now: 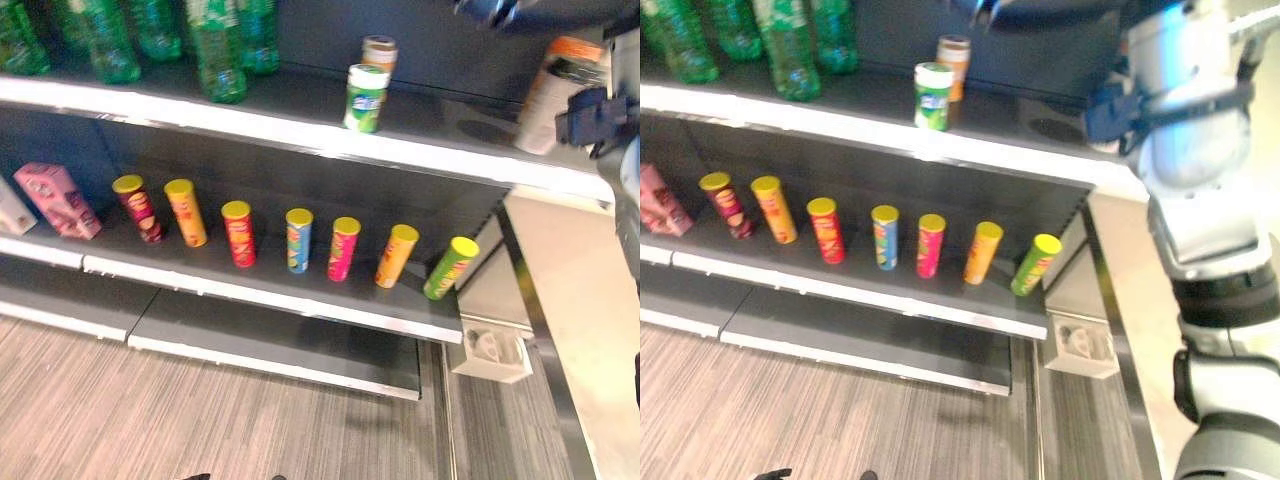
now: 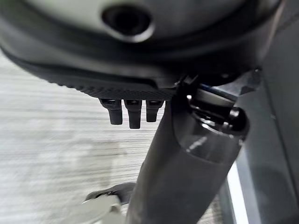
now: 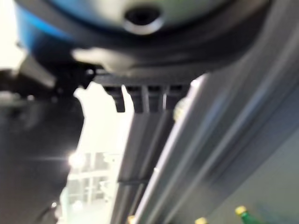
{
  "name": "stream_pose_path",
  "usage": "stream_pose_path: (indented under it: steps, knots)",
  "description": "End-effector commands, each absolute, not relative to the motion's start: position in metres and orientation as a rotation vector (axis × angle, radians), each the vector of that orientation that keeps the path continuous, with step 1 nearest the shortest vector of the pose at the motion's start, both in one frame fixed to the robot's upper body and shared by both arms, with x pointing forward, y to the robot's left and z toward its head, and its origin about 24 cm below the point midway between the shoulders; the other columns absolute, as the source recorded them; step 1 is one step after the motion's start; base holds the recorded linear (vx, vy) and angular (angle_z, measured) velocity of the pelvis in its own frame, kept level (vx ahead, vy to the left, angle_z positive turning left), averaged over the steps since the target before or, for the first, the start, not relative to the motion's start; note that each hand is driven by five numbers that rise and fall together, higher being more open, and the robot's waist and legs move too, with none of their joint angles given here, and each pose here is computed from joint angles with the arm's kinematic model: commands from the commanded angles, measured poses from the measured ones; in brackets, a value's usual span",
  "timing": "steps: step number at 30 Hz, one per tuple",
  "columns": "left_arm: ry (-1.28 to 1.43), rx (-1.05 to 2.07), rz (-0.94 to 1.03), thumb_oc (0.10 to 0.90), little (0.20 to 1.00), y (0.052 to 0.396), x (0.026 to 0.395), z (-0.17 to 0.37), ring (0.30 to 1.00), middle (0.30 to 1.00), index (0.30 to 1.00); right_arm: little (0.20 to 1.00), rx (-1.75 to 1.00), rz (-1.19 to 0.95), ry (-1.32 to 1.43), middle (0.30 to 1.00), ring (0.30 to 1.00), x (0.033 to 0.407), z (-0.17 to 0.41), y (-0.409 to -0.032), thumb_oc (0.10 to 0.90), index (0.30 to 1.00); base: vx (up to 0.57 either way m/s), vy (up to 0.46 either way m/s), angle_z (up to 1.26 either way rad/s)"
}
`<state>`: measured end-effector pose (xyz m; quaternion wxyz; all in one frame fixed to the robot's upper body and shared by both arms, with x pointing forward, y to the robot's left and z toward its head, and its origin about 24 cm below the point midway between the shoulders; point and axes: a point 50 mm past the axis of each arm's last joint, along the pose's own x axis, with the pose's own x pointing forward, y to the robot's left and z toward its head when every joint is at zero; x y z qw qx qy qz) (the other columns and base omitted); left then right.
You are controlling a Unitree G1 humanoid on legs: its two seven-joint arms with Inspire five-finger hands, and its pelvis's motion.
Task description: Put the goods on the table back onto the shelves and tidy them up.
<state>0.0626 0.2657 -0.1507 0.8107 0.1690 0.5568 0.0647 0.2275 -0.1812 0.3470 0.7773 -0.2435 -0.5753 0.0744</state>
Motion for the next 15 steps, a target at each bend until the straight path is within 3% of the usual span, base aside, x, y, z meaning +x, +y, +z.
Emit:
stream_pose_path:
  steps: [1, 3, 9, 15]
  knots:
    - [1.202, 0.451, 0.08, 0.8, 0.9, 0.273, 0.059, -0.149, 0.9, 0.9, 0.9, 0.9, -0.594, 0.348, -1.233, 0.9, 0.9, 0.236, 0.343, -0.16, 0.8, 0.9, -0.06, -0.005, -0.5]
    - [1.184, 0.45, 0.044, 0.8, 0.9, 0.267, 0.061, -0.15, 0.9, 0.9, 0.9, 0.9, -0.585, 0.471, -1.174, 0.9, 0.9, 0.228, 0.314, -0.149, 0.8, 0.9, -0.04, -0.009, -0.64]
    - [1.149, 0.466, 0.036, 0.8, 0.9, 0.269, 0.07, -0.146, 0.9, 0.9, 0.9, 0.9, -0.613, 0.549, -0.991, 0.9, 0.9, 0.222, 0.265, -0.149, 0.8, 0.9, -0.01, 0.0, -0.35]
    - [1.116, 0.448, 0.012, 0.8, 0.9, 0.261, 0.078, -0.147, 0.9, 0.9, 0.9, 0.9, -0.566, 0.589, -0.43, 0.9, 0.9, 0.23, 0.146, -0.166, 0.8, 0.9, -0.01, -0.003, -0.2]
